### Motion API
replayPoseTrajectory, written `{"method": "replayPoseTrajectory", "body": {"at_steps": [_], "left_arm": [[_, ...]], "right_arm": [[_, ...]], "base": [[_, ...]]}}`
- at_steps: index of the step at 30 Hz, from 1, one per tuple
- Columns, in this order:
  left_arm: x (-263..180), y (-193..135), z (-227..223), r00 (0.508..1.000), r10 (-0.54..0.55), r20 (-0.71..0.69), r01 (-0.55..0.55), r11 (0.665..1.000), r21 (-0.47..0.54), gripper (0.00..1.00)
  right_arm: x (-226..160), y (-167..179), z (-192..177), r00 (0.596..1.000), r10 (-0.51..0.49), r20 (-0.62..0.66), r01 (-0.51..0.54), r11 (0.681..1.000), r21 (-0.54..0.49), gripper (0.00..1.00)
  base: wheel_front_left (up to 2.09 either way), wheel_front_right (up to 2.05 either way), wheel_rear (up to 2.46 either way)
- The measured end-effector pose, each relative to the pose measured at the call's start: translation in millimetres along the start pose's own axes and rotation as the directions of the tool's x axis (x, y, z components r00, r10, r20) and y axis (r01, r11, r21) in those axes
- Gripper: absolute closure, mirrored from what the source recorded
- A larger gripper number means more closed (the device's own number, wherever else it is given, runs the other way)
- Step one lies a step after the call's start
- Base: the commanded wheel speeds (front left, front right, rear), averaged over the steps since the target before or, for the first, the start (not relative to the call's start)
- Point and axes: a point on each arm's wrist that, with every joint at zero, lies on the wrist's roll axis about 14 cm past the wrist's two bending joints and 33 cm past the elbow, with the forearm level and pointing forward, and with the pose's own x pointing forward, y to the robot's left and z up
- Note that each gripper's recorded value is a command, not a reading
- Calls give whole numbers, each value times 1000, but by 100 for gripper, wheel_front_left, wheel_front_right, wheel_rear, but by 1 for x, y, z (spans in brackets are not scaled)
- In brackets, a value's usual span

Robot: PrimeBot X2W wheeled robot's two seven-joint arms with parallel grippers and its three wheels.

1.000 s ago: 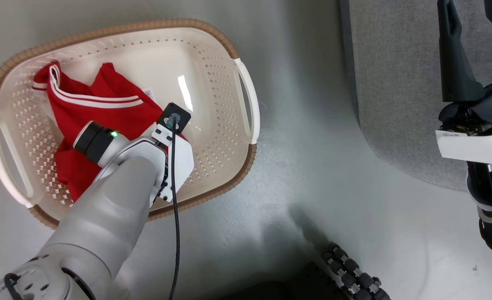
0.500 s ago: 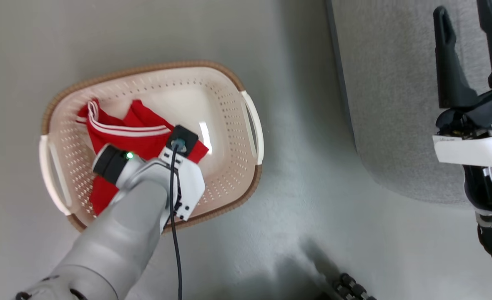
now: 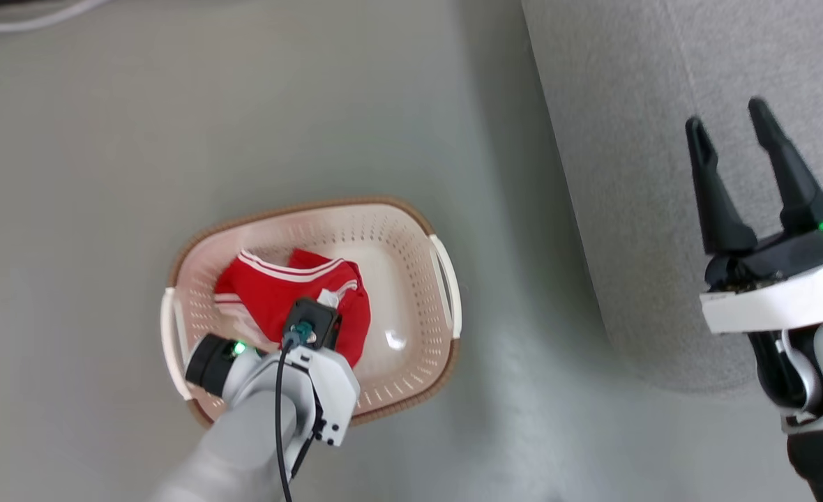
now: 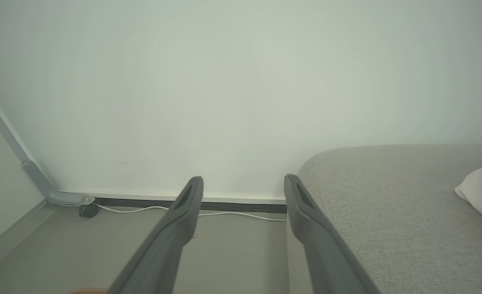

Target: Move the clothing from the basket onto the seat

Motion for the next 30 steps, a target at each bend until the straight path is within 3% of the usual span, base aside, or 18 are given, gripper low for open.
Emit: {"method": "replayPoseTrajectory", "body": {"at_steps": [7,17,30], "left_arm": [[-38,-2,30,990,74,120,-67,996,-63,100],[-100,7,72,920,194,340,-157,979,-133,100],[-184,24,148,713,277,644,-229,960,-159,100]], "right_arm": [[-28,12,13,1000,-7,11,6,1000,16,0],[-55,37,29,999,26,47,-27,999,19,0],[-68,64,35,996,68,66,-70,997,32,0]], "base": [[0,0,0],[0,0,0],[0,0,0]]}}
